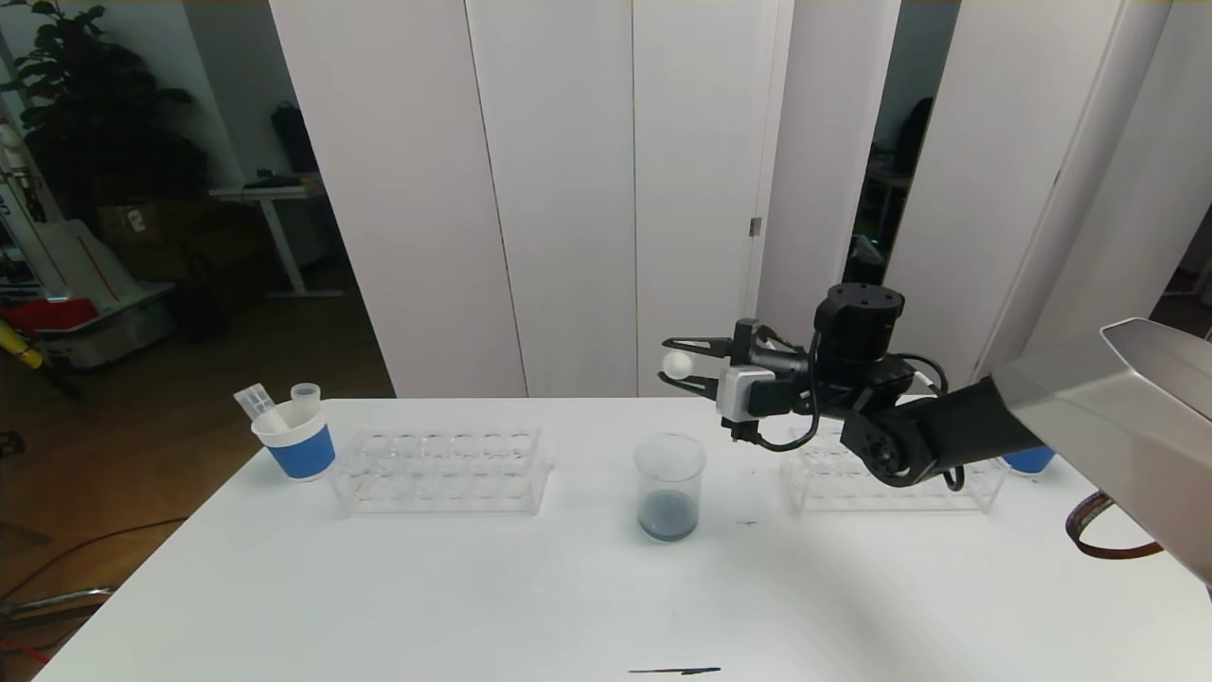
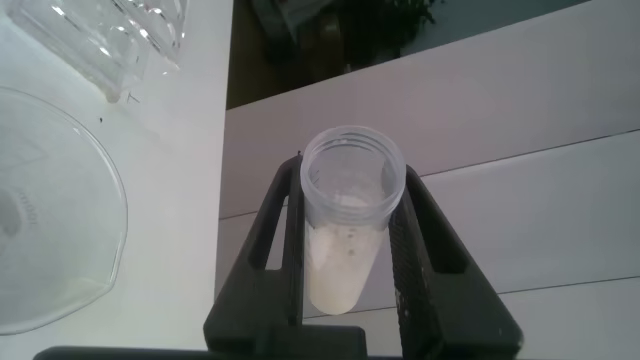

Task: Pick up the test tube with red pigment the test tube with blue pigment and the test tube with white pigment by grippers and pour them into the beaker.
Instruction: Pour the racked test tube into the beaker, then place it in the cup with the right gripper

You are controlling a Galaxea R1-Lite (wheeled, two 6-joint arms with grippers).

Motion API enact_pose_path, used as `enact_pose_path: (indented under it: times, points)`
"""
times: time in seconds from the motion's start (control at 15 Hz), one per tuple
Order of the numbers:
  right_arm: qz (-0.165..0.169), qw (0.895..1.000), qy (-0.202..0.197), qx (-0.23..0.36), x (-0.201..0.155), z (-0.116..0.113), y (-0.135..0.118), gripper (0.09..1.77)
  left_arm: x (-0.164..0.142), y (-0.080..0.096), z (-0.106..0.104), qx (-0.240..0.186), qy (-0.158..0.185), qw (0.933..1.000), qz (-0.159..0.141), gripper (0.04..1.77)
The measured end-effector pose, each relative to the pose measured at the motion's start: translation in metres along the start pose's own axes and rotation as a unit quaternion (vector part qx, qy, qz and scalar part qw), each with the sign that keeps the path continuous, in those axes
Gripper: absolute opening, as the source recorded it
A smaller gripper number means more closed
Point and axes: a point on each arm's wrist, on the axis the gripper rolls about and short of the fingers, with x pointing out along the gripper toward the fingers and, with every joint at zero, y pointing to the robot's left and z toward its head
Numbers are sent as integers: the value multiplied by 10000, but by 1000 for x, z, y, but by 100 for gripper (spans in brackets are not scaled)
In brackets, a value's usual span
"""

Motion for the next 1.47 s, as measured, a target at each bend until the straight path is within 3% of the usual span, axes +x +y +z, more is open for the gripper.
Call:
enact_pose_path:
  times: [0.4,1.47]
  points:
    - [-88,9976,24,-679,-7,-14,0,57,0,0,0,-2,0,10000,0,175]
    - [-185,9880,-28,-1534,10,-28,4,58,0,0,0,-2,-2,10000,-2,175]
